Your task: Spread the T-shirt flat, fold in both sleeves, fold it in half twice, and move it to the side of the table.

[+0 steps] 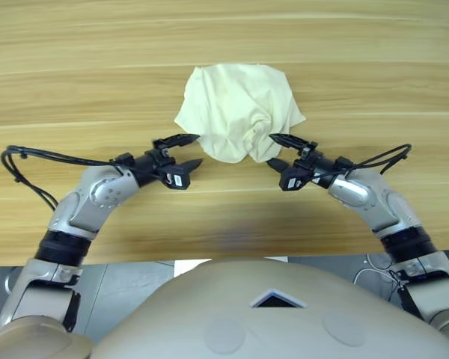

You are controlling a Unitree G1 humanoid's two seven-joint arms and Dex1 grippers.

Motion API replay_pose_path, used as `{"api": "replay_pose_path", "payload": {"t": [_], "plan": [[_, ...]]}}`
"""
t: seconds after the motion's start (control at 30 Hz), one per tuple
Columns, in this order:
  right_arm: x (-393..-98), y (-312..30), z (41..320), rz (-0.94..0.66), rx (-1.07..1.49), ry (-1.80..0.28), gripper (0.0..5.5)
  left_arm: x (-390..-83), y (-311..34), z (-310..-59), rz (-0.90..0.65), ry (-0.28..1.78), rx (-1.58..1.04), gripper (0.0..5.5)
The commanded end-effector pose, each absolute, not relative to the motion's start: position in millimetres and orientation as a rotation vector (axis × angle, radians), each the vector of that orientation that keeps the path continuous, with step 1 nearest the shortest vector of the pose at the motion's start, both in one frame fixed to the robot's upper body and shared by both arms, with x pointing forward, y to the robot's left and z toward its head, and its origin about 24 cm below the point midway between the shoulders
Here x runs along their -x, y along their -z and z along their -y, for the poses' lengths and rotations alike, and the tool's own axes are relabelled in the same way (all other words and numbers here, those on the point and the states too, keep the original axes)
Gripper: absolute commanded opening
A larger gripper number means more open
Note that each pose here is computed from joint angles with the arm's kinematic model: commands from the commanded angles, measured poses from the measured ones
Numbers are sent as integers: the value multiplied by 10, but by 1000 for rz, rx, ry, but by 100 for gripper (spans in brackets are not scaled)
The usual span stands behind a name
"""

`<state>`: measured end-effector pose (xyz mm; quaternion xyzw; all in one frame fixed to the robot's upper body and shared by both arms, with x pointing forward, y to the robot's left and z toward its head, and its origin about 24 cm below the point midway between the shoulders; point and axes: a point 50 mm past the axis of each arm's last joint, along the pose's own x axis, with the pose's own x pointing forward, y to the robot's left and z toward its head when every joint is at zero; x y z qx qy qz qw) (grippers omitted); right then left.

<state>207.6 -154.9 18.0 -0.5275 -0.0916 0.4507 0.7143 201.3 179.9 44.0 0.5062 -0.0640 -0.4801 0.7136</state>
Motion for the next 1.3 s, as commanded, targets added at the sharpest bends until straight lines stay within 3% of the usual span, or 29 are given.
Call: {"api": "replay_pose_path", "payload": {"t": [0.03,0.4,0.6,0.87,1.3], "plan": [[-2055,-107,1585,154,1192,-1008,314,-1996,-431,-1883,90,1080,-1169,300],[-2067,-187,1787,163,1214,-896,314,-2017,-28,-1625,45,1168,-1172,300],[-2074,-168,1747,175,1203,-894,314,-2171,-83,-1605,108,1061,-1191,300],[-2101,-184,1832,164,1205,-829,314,-2232,-109,-1816,75,912,-1229,300],[-2158,-122,1764,173,1137,-779,314,-2118,-121,-1582,172,998,-1064,300]]}}
